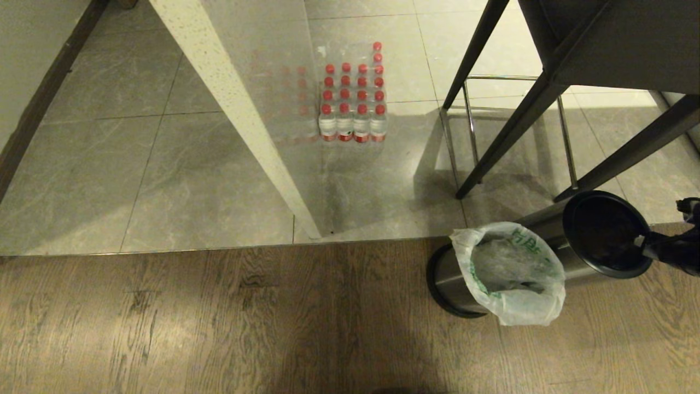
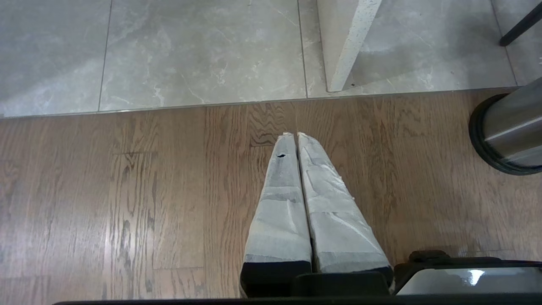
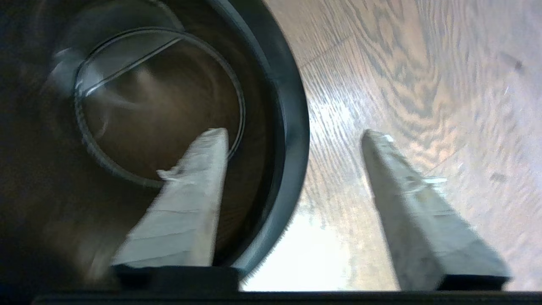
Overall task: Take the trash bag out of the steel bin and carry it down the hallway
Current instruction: Place the outer trash can on the ground, then pick up the trash bag
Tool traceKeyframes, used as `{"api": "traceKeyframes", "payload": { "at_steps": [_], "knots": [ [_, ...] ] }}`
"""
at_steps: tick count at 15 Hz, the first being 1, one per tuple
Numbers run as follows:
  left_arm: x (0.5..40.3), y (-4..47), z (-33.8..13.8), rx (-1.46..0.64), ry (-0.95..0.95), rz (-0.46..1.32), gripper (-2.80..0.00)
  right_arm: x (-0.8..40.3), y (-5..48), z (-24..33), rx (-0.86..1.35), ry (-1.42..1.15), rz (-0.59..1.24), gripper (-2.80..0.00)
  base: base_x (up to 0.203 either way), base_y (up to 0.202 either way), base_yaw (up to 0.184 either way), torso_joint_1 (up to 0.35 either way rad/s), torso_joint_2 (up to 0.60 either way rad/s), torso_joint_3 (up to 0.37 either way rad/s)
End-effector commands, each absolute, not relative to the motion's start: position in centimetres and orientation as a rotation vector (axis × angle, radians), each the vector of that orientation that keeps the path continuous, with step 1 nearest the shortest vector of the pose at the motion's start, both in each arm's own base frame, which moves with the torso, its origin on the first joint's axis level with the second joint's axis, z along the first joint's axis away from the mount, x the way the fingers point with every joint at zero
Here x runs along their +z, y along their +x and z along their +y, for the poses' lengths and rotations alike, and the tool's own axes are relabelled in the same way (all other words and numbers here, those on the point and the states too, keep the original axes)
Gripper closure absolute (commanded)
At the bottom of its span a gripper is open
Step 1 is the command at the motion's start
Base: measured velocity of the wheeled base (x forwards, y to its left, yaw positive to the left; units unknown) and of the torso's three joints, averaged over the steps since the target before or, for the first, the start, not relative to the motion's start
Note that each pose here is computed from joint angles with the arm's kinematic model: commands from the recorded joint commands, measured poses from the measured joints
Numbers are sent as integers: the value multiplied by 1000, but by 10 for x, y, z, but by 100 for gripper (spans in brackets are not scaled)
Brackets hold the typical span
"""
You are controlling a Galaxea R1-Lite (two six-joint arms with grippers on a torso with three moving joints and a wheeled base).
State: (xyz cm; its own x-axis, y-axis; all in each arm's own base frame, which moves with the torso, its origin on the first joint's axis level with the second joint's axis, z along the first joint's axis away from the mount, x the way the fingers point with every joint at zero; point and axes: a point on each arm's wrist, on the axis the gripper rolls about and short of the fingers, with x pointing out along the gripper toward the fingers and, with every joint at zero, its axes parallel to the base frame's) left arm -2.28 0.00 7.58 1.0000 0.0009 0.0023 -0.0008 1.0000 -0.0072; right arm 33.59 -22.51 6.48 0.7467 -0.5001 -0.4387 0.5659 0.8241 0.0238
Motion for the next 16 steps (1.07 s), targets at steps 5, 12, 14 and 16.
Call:
{"api": "traceKeyframes", "payload": {
  "at_steps": [5, 12, 14, 16],
  "knots": [
    [75, -23, 0, 2, -8, 0, 0, 133, 279, -162, -467, 103, 441, 0, 0, 0, 0, 0, 0, 0],
    [76, -23, 0, 2, -8, -1, 0, 118, 254, -19, -47, -11, 711, 0, 0, 0, 0, 0, 0, 0],
    [75, -23, 0, 2, -8, 0, 0, 102, 240, 11, -5, -91, 789, 0, 0, 0, 0, 0, 0, 0],
    [76, -23, 0, 2, -8, -1, 0, 82, 236, 27, 1, -158, 874, 0, 0, 0, 0, 0, 0, 0]
  ]
}}
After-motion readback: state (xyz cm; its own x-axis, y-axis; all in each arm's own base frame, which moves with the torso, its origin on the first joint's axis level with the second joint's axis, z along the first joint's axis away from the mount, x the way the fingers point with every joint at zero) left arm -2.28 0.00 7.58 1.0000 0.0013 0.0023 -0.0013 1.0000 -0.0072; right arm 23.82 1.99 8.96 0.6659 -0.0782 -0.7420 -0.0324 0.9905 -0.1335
